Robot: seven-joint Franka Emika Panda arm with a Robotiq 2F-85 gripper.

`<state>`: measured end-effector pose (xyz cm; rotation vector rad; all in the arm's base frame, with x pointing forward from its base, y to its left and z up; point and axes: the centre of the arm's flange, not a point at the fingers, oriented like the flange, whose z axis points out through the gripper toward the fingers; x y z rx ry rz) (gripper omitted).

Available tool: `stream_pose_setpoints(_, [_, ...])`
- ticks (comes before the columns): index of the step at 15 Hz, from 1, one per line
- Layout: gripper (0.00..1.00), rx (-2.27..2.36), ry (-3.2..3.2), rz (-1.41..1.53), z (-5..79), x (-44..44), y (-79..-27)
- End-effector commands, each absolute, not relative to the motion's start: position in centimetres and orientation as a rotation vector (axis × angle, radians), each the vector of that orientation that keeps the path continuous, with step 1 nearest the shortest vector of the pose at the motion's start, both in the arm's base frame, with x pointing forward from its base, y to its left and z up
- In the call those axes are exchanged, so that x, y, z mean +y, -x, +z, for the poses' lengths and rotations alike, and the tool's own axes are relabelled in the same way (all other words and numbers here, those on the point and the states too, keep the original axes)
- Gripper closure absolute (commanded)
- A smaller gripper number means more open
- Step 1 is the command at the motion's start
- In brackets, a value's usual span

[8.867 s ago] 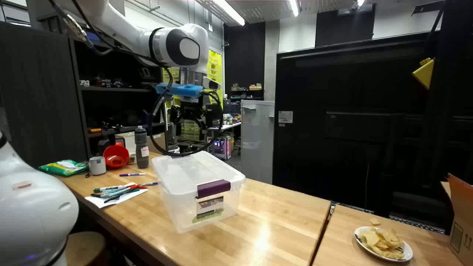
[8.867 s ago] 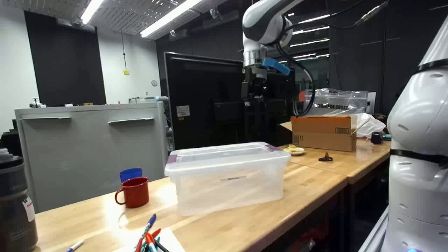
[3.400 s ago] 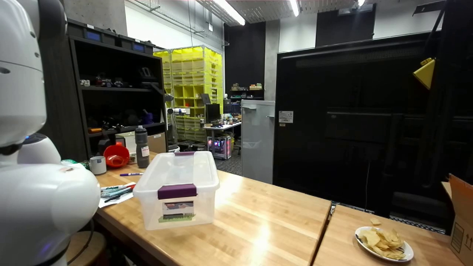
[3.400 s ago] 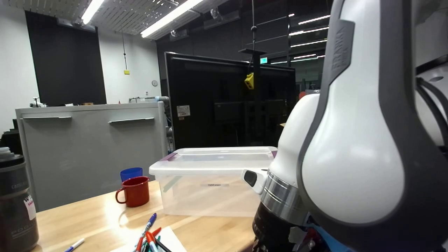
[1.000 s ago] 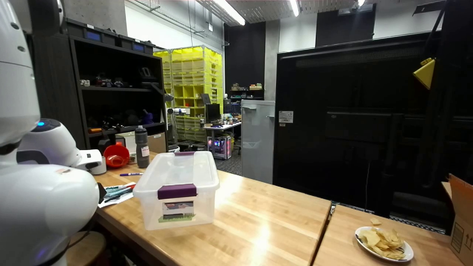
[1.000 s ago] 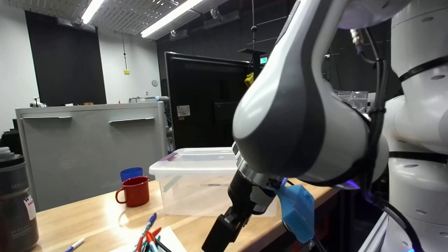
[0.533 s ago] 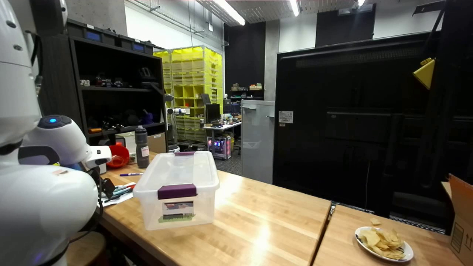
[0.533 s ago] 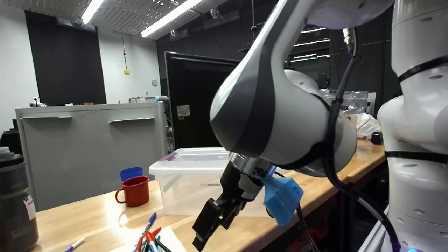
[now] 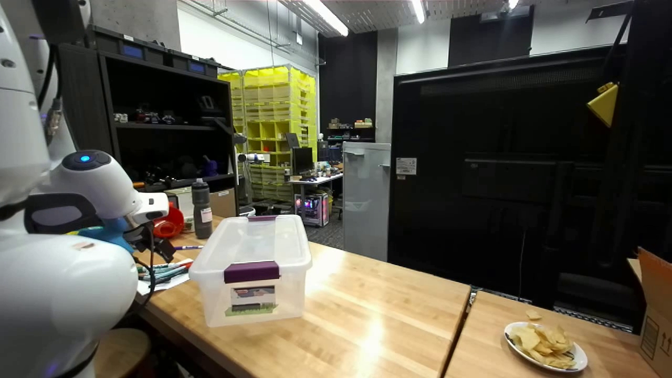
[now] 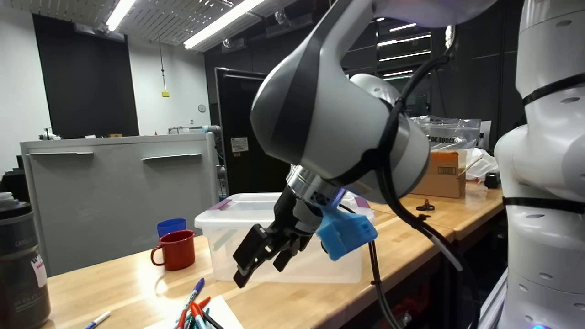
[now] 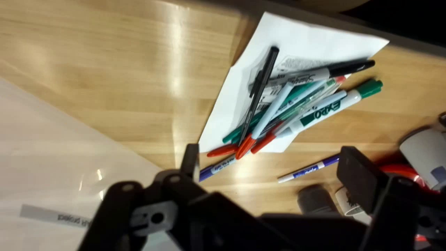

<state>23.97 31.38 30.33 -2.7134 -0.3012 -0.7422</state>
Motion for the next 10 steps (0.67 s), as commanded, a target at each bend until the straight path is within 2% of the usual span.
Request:
stream_pose_setpoints(1, [0.00,-0.193,2.691,-0.749,36.1,28.8,-25.4])
stream_pose_setpoints(5, [0.00,-0.273,2.693,-0.792,36.3,25.8,-25.8])
stream_pose_setpoints(6, [0.00,-0.205,2.696,-0.778,31.9,27.8,-26.5])
stream_pose_setpoints(10, [0.00,-0.238,2.701,-0.789,31.9,26.6,-26.2])
